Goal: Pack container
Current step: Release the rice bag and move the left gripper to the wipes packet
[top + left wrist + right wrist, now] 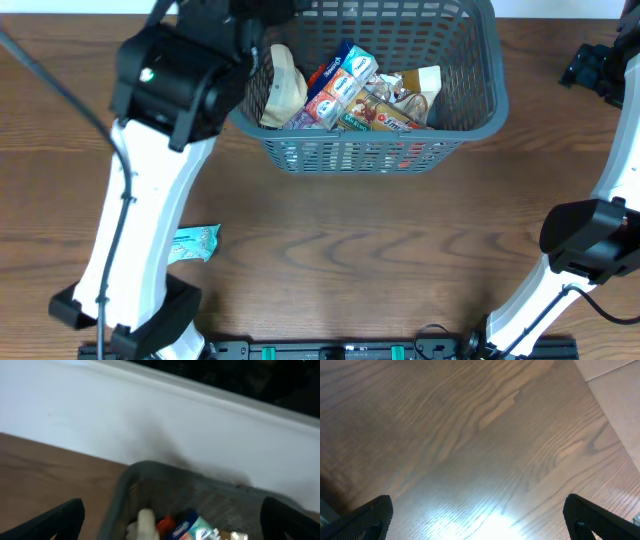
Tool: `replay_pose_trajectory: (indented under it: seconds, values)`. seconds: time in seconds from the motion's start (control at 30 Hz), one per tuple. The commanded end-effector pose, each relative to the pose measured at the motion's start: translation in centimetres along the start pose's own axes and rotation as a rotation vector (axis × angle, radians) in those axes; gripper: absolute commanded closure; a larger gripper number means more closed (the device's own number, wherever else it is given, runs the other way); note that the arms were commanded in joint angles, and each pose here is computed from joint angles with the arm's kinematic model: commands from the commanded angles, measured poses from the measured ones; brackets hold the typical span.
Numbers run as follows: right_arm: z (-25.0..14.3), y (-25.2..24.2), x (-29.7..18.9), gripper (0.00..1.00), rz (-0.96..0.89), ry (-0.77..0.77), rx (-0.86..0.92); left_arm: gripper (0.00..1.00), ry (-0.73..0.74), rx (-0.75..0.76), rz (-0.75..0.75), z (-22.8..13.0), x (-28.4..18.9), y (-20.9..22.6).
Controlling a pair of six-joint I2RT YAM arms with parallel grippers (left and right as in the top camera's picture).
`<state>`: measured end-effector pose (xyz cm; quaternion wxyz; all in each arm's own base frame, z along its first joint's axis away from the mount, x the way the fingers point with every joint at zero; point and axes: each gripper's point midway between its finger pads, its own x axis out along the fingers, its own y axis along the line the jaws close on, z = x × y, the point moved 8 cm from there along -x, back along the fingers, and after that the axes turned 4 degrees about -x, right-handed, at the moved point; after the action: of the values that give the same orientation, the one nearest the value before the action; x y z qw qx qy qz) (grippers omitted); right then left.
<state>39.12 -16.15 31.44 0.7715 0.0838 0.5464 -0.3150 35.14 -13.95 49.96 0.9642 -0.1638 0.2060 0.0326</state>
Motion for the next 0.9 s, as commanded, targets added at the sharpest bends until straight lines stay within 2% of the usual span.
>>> replay_pose_trajectory:
  seconds: [0.0,0.17,0.2,0.37,0.5,0.57,0.87]
  values:
    - [0.1,-0.3,0.5,0.01,-0.015,0.005,0.019,0.01,-0.028,0.051,0.022,1.0,-2.6,1.3]
    - [0.1,-0.3,0.5,0.01,-0.015,0.006,0.019,0.01,-0.023,0.220,0.056,1.2,-4.7,2.6]
    - [0.1,-0.3,0.5,0.01,-0.015,0.006,0.019,0.01,-0.042,0.207,0.090,1.4,-5.0,3.0]
    - [0.1,-0.3,0.5,0.01,-0.015,0.006,0.019,0.01,-0.113,-0.165,0.258,1.8,-6.3,6.1]
    - [0.1,-0.3,0.5,0.01,-0.015,0.006,0.019,0.01,-0.182,-0.684,0.520,0.0,-7.7,11.1]
    - [0.1,-0.3,0.5,0.01,-0.015,0.006,0.019,0.01,-0.201,-0.871,0.630,-0.9,-8.3,13.2]
    - [0.1,-0.3,0.5,0.01,-0.015,0.006,0.019,0.01,-0.099,-0.969,0.720,-1.6,-6.6,16.1]
